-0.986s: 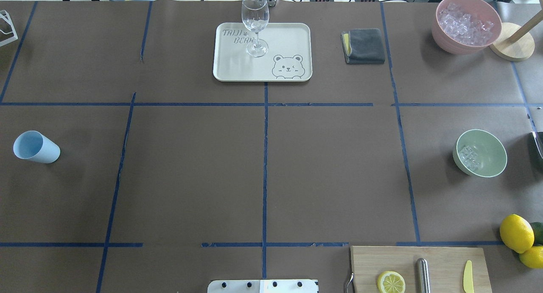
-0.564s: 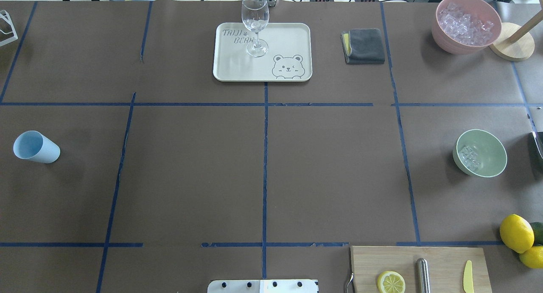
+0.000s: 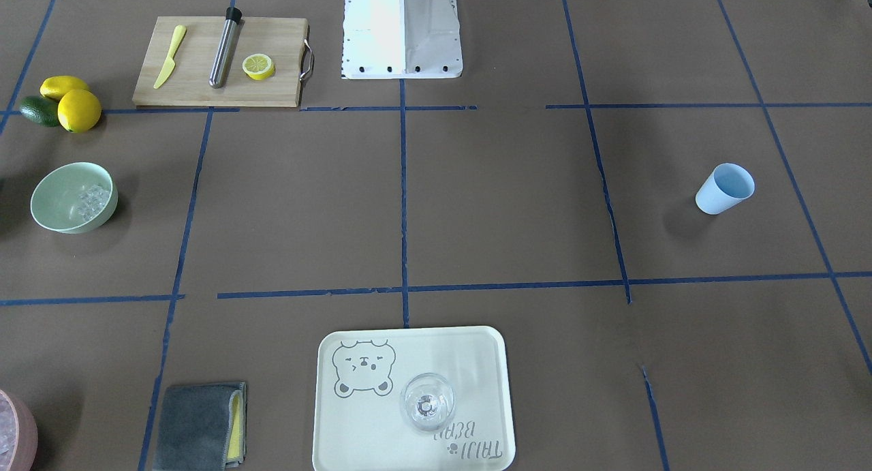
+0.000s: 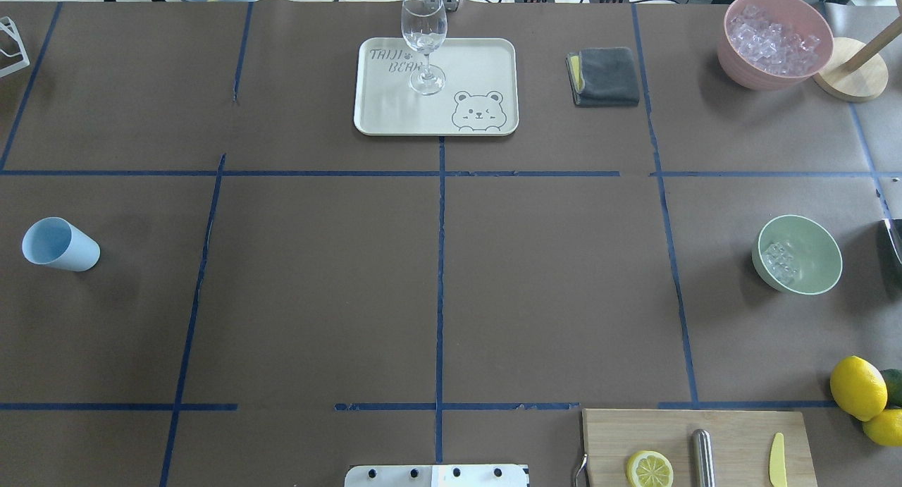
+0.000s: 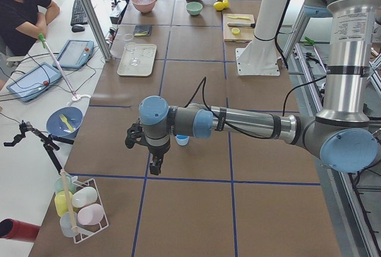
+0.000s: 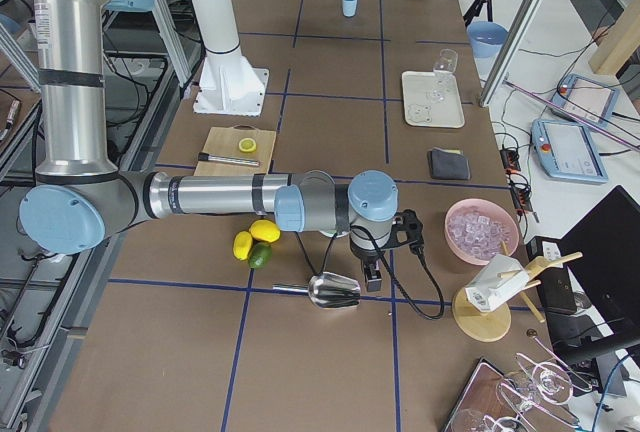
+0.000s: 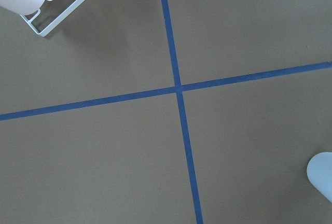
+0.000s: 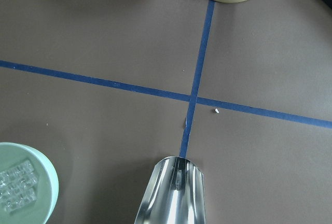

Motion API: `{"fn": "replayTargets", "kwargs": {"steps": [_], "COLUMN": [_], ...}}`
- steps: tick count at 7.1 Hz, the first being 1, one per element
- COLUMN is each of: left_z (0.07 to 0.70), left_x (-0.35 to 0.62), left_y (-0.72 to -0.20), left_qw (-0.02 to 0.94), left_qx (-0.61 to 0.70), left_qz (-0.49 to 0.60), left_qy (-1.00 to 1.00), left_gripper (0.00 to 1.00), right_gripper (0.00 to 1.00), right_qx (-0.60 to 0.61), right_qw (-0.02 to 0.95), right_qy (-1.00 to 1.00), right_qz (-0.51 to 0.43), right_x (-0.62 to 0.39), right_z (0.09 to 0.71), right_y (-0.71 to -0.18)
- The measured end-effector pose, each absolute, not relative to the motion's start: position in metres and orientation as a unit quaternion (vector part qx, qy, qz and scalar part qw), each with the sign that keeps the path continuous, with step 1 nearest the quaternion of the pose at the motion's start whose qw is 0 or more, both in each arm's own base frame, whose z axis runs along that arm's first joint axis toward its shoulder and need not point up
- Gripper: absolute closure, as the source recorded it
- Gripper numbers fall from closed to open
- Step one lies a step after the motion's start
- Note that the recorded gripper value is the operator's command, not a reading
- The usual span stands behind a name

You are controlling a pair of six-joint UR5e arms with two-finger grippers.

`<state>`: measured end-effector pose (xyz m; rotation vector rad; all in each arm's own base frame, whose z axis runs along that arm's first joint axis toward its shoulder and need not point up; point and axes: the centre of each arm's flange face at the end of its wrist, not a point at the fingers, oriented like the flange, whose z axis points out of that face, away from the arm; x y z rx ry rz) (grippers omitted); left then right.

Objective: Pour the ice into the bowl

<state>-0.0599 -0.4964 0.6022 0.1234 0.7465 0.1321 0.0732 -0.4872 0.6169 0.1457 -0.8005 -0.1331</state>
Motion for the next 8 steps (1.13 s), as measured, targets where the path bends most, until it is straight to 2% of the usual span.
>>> {"fn": "replayTargets", "kwargs": {"steps": [8], "left_z": [0.5964], "left_x": [-0.0604], "left_y": [-0.4999], "left_qw": [0.927], "left_qx": [0.066], "left_qz": [0.067], "left_qy": [0.363], "left_gripper": [0.00], "right_gripper": [0.00], "right_qx": [0.071], "right_qw": [0.916], "right_qy": [-0.390], "right_qz": [-0.063], "right_x": [0.0736], "right_z": [0.6164], "right_y": [-0.4878]}}
